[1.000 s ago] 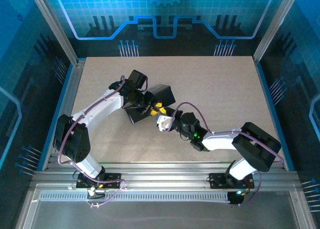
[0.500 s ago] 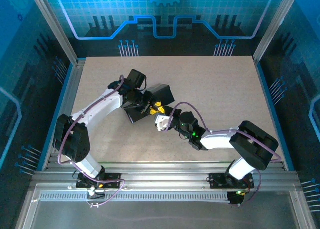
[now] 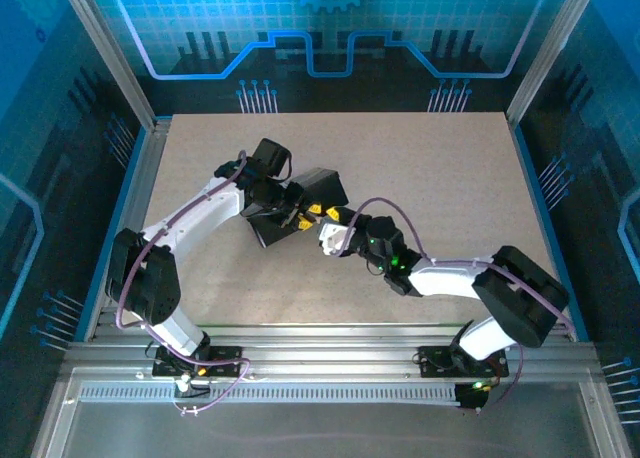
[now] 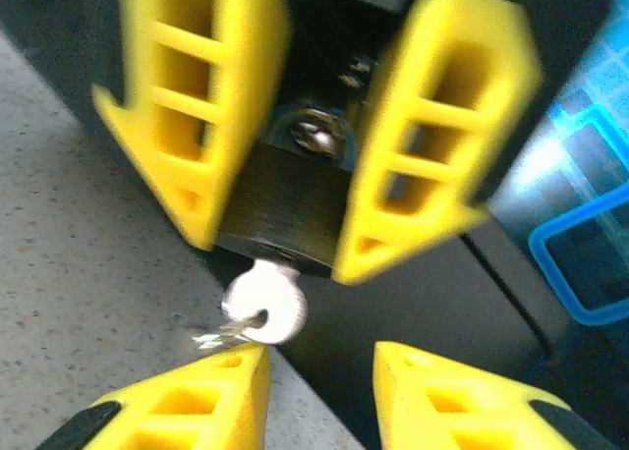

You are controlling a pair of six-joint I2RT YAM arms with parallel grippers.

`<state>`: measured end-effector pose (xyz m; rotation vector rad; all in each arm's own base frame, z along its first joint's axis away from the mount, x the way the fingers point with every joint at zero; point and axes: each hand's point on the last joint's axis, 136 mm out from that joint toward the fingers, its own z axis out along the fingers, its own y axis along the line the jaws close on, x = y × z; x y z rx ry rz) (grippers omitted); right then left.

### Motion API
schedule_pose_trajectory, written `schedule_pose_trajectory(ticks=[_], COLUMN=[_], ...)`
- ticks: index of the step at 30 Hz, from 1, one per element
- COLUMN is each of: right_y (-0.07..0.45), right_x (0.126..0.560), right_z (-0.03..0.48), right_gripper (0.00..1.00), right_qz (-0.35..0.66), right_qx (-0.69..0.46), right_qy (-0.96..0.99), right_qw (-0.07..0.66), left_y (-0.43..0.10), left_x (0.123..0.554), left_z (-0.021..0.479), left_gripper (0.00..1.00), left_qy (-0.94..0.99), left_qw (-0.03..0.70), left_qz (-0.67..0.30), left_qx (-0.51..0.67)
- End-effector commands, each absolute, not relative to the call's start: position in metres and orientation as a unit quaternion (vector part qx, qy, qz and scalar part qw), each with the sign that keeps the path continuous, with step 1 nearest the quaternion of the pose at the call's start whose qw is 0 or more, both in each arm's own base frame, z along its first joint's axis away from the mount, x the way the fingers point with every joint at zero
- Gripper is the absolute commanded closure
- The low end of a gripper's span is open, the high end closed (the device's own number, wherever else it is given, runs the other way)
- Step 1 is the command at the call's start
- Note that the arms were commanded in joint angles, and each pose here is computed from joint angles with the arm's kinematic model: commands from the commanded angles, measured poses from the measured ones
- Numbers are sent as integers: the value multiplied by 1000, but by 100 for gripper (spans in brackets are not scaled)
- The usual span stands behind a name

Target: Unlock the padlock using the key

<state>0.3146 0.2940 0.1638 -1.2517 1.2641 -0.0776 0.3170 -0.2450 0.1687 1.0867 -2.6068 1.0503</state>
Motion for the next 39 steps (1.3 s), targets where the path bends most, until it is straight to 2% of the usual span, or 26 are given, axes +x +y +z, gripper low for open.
schedule_pose_trajectory(ticks=[1,19,39], right_y=[292,315,318], right_x=[312,310,305], right_z=[166,174,196], right_gripper=[68,76,76], right_qz=[-12,-33,-39], right_qx=[-542,-556,-547], right_qy=[558,521,507], right_qw=[628,647,666], left_y=[-250,-257,-255], left_x=[314,310,306], left_z=[194,207,208], left_gripper=[100,100,100], left_qy=[-857,-838,-838], left_qw=[79,114,114], left_qz=[378,392,392], left_qx=[341,362,362])
